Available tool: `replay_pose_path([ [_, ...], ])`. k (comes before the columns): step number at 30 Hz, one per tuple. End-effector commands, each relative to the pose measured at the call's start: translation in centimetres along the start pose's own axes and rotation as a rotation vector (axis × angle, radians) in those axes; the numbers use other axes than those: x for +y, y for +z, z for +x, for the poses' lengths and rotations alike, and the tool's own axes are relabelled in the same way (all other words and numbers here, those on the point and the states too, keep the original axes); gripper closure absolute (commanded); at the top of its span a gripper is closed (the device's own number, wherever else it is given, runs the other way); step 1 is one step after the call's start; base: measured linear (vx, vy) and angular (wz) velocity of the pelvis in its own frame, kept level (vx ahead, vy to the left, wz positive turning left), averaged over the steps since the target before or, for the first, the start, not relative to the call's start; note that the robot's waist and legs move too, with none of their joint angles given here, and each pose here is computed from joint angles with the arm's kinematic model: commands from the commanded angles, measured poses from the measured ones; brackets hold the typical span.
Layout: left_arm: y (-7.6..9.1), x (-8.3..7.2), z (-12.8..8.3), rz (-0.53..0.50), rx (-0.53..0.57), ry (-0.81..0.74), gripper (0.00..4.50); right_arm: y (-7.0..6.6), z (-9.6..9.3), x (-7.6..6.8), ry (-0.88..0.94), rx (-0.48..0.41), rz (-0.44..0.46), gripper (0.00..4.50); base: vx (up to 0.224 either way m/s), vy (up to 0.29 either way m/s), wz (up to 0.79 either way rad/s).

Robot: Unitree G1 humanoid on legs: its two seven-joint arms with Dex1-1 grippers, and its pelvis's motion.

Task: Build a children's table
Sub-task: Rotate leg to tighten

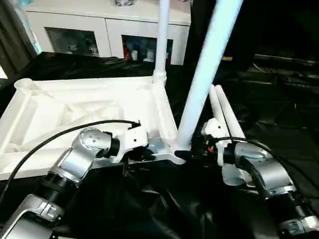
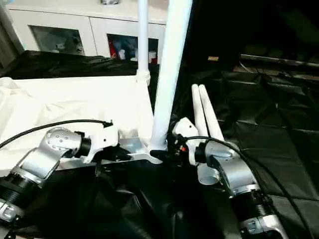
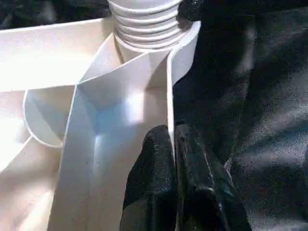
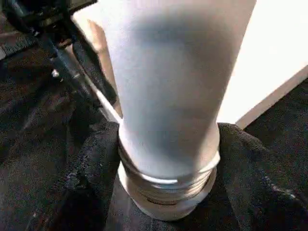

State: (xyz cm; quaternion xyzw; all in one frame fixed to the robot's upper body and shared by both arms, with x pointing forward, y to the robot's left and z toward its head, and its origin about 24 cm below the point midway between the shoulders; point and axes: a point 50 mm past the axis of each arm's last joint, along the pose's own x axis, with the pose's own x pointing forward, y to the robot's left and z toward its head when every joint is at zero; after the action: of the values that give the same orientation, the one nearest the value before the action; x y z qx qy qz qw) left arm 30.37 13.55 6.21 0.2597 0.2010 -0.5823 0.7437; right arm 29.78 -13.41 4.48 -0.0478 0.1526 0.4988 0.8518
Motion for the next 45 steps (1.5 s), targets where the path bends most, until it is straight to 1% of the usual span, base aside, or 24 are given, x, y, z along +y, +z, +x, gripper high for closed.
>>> replay_pose_path([
  [1,-0.1,-0.3,1.2,-0.036,0.017,0.020,4.50,-1.5,0.9,-0.2,-0.091,0.053,0.057,1.75,0.000,0.000,0.00],
  [2,0.0,0.2,1.7,-0.069,0.026,0.087,4.50,-1.9,1.6,-0.6,-0.171,0.056,0.094,1.75,0.000,0.000,0.00],
  [3,0.2,1.0,2.5,-0.113,0.034,0.179,4.50,-2.3,2.8,-0.8,-0.272,0.052,0.153,1.75,-0.052,0.003,-0.02],
  [4,0.3,1.2,2.7,-0.126,0.037,0.207,4.50,-2.4,3.1,-0.9,-0.302,0.051,0.172,1.75,-0.052,0.003,-0.02],
  [6,0.9,1.7,3.9,-0.178,0.047,0.290,4.50,-2.5,4.7,-0.9,-0.419,0.050,0.245,1.75,-0.063,0.004,-0.04],
  [8,1.6,1.8,4.9,-0.203,0.052,0.328,4.50,-2.3,5.9,-0.8,-0.472,0.055,0.272,1.75,-0.030,0.002,-0.02],
  [10,3.1,1.4,7.0,-0.215,0.050,0.358,4.50,-1.5,8.2,-0.1,-0.519,0.038,0.337,1.75,0.000,0.000,0.00],
  [11,3.1,1.4,7.0,-0.215,0.050,0.358,4.50,-1.5,8.2,-0.1,-0.519,0.038,0.337,1.75,0.000,0.000,0.00],
  [12,3.5,1.2,7.5,-0.214,0.044,0.357,4.50,-1.2,8.7,0.1,-0.523,0.032,0.342,1.75,0.000,0.000,0.00],
  [15,3.9,1.1,8.0,-0.207,0.043,0.366,4.50,-0.8,9.3,0.4,-0.511,0.025,0.307,1.75,0.000,0.000,0.00],
  [16,3.9,1.3,8.0,-0.208,0.045,0.374,4.50,-0.7,9.5,0.4,-0.511,0.022,0.304,1.20,0.000,0.000,0.00],
  [17,3.7,1.4,7.8,-0.210,0.047,0.381,4.50,-0.7,9.5,0.3,-0.506,0.017,0.303,1.20,0.000,0.000,0.00],
  [18,3.6,1.5,7.7,-0.211,0.048,0.386,4.50,-0.6,9.5,0.2,-0.501,0.013,0.303,1.06,0.000,0.000,0.00],
  [20,3.4,1.7,7.4,-0.195,0.043,0.383,4.50,-0.4,9.4,0.0,-0.491,0.006,0.283,0.88,0.000,0.000,0.00],
  [22,3.1,1.8,6.9,-0.177,0.034,0.364,4.50,0.1,9.1,-0.3,-0.465,-0.003,0.213,0.68,0.000,0.000,0.00],
  [24,2.9,1.8,6.7,-0.185,0.037,0.353,4.50,0.3,8.7,-0.6,-0.447,-0.010,0.186,0.68,0.000,0.000,0.00],
  [27,1.9,1.6,5.6,-0.164,0.040,0.295,4.50,0.3,6.5,-1.8,-0.401,-0.006,0.115,0.68,0.000,0.000,0.00],
  [28,1.9,1.6,5.6,-0.163,0.039,0.293,4.50,0.3,6.4,-1.8,-0.399,-0.006,0.112,0.68,0.000,0.000,0.00],
  [30,1.3,1.6,4.8,-0.143,0.035,0.258,4.50,0.1,4.7,-2.5,-0.364,0.004,0.058,0.68,0.000,0.000,0.00],
  [32,1.0,1.5,4.2,-0.127,0.021,0.212,4.50,0.1,3.4,-2.8,-0.322,0.010,0.016,0.68,0.000,0.000,0.00],
  [34,0.9,1.4,3.9,-0.117,0.017,0.190,4.50,0.0,2.8,-2.9,-0.304,0.013,0.001,0.68,0.000,0.000,0.00],
  [36,1.0,1.0,3.2,-0.077,-0.021,0.110,4.50,0.1,1.8,-2.8,-0.246,0.015,-0.015,0.68,0.000,0.000,0.00],
  [40,1.2,0.3,2.3,-0.033,-0.057,0.001,4.50,0.5,0.6,-2.3,-0.134,-0.005,-0.030,0.68,0.000,0.000,0.00],
  [45,1.0,-0.3,1.7,-0.013,-0.062,-0.066,4.50,0.9,0.0,-1.5,-0.030,-0.013,-0.044,0.68,0.000,0.000,0.00],
])
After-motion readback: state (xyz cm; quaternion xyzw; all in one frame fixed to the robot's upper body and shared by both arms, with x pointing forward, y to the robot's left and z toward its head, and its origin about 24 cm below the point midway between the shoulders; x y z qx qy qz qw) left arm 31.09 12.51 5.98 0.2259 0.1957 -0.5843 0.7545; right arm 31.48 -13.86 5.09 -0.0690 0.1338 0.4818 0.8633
